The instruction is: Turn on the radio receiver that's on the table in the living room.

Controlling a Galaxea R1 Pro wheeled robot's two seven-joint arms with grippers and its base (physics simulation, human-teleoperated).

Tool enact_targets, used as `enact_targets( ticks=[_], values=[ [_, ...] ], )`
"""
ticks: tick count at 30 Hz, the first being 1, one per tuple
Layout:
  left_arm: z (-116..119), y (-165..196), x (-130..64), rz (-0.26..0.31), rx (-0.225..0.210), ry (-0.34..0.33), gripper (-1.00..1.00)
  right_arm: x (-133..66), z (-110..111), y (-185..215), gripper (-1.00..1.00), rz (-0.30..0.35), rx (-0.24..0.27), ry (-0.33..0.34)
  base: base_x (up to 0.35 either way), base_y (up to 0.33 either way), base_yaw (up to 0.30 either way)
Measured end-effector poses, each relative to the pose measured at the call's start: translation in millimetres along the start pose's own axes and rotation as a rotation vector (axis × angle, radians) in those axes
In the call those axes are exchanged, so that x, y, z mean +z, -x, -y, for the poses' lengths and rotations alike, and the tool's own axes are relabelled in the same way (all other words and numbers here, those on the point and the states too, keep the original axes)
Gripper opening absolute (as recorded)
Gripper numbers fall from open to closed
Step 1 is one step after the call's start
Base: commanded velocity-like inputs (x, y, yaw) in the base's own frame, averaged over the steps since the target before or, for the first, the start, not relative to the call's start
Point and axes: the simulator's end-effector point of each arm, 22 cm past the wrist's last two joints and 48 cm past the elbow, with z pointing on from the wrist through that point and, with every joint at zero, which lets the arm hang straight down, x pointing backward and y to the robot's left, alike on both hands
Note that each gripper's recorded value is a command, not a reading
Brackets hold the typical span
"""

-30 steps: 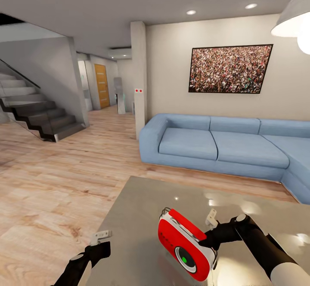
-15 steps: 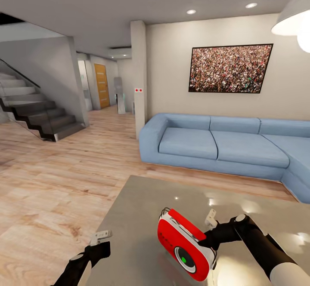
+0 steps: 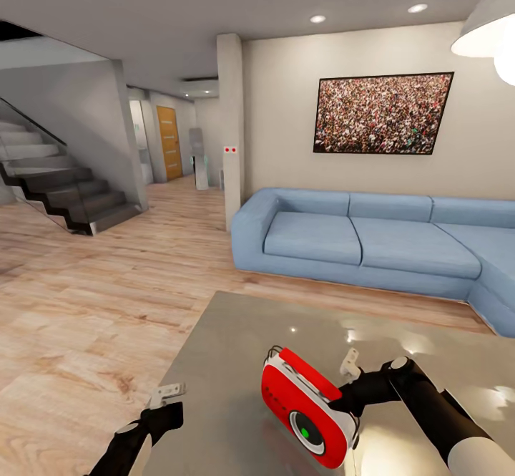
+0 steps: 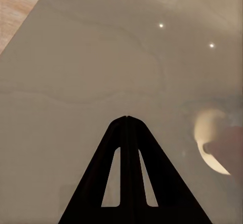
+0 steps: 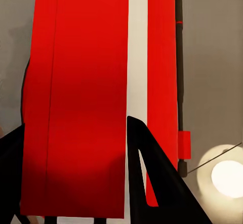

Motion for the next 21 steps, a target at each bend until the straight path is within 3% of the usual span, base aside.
enact_targets(
  ticks=[21],
  values=[
    [0.3,-3.2,2.4,0.0,0.001,0.0,-1.0,2.9,0.2,-2.4,-1.0,0.0,0.0,-0.001,0.0,0.0,0.0]
  ],
)
